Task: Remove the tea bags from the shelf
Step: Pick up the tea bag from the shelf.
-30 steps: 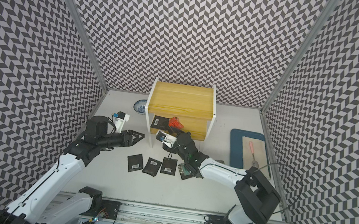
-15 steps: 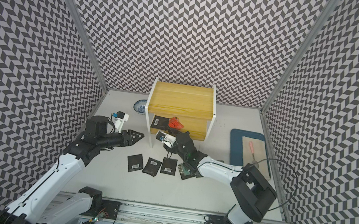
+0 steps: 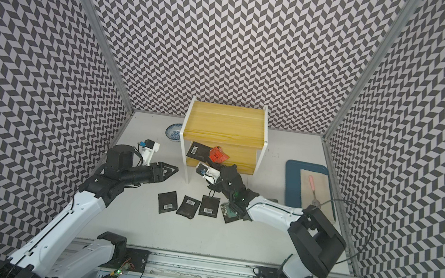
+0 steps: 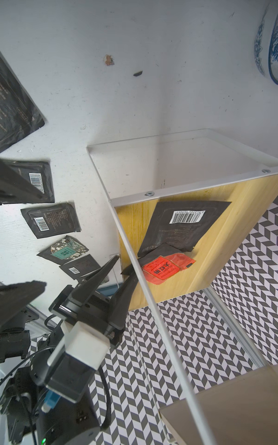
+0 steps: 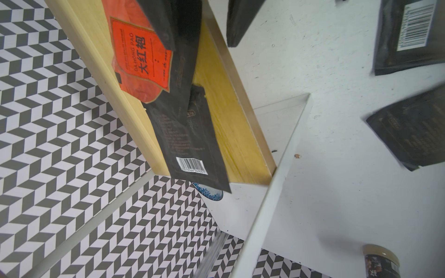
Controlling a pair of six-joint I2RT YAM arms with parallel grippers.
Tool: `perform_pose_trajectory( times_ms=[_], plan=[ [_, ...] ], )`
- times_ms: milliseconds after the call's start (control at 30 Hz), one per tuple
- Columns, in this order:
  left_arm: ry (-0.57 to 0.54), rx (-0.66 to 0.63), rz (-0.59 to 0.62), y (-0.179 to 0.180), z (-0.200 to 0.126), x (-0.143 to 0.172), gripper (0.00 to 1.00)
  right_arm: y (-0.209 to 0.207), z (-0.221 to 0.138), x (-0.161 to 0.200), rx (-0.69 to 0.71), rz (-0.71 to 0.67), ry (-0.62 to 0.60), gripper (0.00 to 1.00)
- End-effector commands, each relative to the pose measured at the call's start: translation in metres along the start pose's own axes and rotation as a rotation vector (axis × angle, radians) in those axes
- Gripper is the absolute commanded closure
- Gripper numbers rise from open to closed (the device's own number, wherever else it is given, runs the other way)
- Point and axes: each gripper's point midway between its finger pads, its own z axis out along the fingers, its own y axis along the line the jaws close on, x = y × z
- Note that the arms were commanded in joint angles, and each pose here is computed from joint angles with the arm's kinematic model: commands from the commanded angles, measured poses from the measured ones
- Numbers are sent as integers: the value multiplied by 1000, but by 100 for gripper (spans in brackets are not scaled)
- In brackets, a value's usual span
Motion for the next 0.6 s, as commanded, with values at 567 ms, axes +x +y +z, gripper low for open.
perform_pose_trajectory(
  times_ms=[567],
  plan=[
    [-28, 30, 13, -5, -3, -5, 45, -32, -37, -15, 100, 68, -28, 96]
  ],
)
